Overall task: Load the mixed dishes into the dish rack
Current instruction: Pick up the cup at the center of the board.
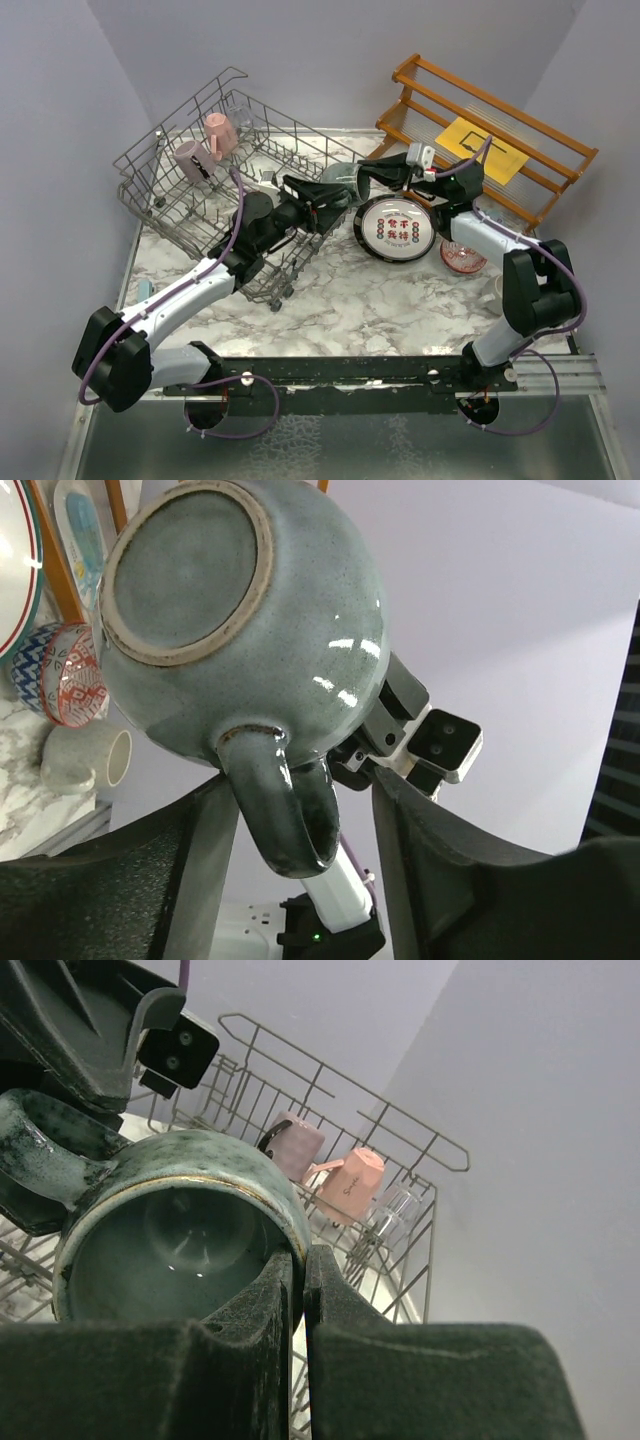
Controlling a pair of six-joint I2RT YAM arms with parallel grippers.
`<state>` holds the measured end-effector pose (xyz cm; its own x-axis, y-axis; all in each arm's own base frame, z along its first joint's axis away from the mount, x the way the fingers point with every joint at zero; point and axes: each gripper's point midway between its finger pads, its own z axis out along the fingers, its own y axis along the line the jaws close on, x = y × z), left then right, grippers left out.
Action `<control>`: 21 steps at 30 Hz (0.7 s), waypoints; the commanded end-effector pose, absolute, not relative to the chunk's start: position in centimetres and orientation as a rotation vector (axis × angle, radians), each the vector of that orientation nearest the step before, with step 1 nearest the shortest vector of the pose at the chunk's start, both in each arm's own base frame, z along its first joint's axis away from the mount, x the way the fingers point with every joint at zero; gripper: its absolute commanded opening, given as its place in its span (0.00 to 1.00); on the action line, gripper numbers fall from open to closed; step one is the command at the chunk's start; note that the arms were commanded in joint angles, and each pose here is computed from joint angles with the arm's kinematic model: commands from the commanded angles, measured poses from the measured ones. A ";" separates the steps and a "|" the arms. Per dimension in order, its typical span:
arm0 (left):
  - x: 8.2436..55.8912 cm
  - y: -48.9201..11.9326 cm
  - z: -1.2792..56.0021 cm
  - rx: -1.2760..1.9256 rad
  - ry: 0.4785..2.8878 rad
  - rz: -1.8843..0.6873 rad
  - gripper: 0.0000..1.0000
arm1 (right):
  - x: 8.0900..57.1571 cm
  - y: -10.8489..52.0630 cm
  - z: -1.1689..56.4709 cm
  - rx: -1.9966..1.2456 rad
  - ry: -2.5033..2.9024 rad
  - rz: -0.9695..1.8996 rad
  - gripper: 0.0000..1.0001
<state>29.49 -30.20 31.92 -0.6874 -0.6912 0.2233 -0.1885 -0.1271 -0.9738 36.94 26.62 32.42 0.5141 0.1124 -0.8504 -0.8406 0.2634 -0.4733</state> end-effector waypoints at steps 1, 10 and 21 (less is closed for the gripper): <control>29.2 -30.7 33.3 -0.924 1.757 -1.938 0.53 | 35.6 26.3 35.1 -1.147 0.606 0.643 0.01; 29.3 -30.8 32.4 -0.941 1.775 -1.930 0.45 | 34.3 26.1 35.1 -1.166 0.518 0.607 0.01; 29.3 -31.5 32.7 -0.873 1.769 -1.968 0.00 | 33.4 25.9 34.9 -1.177 0.480 0.586 0.01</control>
